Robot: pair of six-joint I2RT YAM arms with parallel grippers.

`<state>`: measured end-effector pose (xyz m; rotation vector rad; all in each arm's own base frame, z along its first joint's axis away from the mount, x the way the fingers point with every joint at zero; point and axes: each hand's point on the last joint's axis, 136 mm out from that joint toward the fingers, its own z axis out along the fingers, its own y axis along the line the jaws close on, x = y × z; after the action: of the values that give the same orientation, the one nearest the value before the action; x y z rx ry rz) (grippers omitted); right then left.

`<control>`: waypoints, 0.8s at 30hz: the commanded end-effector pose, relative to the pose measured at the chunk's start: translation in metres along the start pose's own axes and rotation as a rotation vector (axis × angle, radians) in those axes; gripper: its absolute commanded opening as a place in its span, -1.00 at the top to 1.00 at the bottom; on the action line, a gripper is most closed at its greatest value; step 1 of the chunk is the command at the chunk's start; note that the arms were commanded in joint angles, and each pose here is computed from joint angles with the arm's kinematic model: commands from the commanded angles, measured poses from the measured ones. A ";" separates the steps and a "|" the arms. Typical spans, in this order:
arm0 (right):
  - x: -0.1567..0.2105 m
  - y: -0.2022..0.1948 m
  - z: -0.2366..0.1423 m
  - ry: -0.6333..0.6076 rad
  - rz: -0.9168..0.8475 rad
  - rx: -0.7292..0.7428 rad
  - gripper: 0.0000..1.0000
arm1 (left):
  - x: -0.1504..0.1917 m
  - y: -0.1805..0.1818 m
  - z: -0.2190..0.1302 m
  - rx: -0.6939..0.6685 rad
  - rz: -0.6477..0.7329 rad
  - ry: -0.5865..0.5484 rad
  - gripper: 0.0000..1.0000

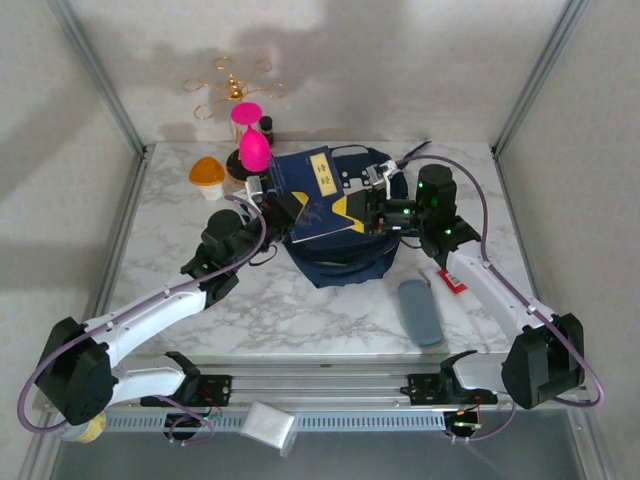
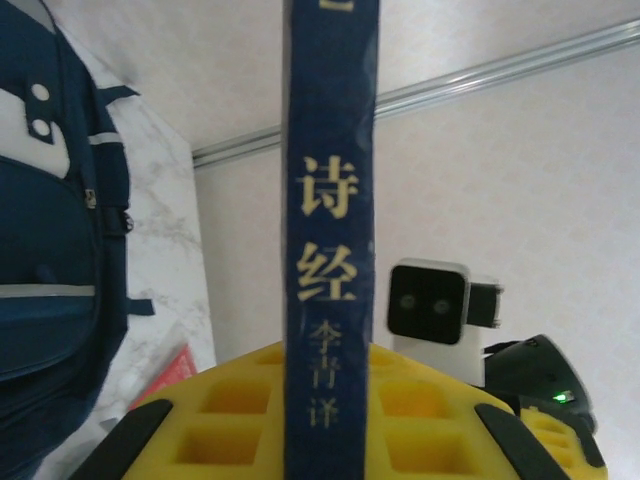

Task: Pack the student bag
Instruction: Pick up the book from the bottom-center of the table.

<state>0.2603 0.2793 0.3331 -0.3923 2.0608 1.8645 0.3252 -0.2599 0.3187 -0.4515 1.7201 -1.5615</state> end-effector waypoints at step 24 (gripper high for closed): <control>-0.064 -0.102 -0.159 -0.501 0.123 0.505 1.00 | 0.053 0.072 0.045 -0.416 0.766 0.446 -0.22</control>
<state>0.3515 0.1351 0.2948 0.2126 2.1073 1.3461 0.3505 -0.3049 0.2790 0.1036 2.0876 -0.9830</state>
